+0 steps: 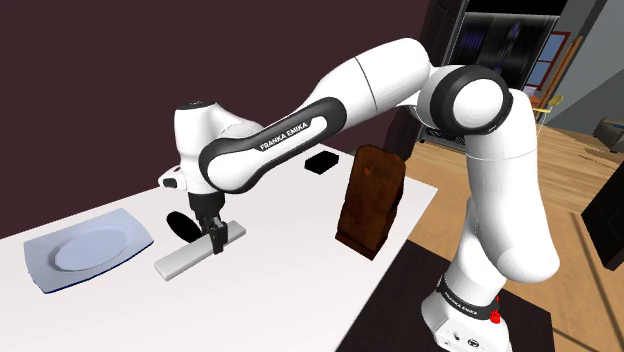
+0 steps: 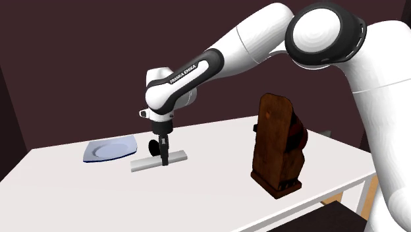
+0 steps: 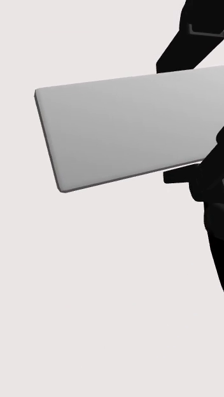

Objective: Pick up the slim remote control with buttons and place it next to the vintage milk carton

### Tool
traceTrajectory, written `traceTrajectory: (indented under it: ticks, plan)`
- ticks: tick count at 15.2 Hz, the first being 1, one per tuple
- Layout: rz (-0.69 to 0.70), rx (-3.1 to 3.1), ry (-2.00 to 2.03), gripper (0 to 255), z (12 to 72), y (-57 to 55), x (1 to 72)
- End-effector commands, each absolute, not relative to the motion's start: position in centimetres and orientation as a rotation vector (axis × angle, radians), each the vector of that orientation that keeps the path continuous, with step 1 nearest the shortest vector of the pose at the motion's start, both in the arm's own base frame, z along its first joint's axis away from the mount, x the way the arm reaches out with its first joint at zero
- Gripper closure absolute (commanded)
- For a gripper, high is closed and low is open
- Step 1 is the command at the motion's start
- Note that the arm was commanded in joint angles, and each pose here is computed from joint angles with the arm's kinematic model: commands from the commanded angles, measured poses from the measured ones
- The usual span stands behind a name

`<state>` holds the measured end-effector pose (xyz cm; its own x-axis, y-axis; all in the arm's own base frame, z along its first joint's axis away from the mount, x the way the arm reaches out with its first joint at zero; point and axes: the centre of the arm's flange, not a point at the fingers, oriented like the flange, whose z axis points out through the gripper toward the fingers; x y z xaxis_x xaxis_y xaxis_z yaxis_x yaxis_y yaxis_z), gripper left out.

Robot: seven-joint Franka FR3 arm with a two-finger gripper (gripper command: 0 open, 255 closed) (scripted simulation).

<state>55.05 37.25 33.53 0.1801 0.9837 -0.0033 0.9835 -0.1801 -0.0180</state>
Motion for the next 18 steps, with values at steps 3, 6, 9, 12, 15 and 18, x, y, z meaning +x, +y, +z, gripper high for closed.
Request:
traceTrajectory:
  ticks: [3, 6, 9, 12, 15, 18]
  plan:
    - [0.022, -2.404, -2.004, 255, 35.5, 37.3, 55.0]
    - [0.022, -2.404, -2.004, 255, 37.1, 37.3, 55.0]
    - [0.022, -2.404, -2.004, 255, 38.7, 37.3, 55.0]
    - [0.022, -2.404, -2.004, 255, 40.3, 37.3, 55.0]
    - [0.022, -2.404, -2.004, 255, 41.9, 37.3, 55.0]
    - [0.022, -2.404, -2.004, 255, 43.4, 37.3, 55.0]
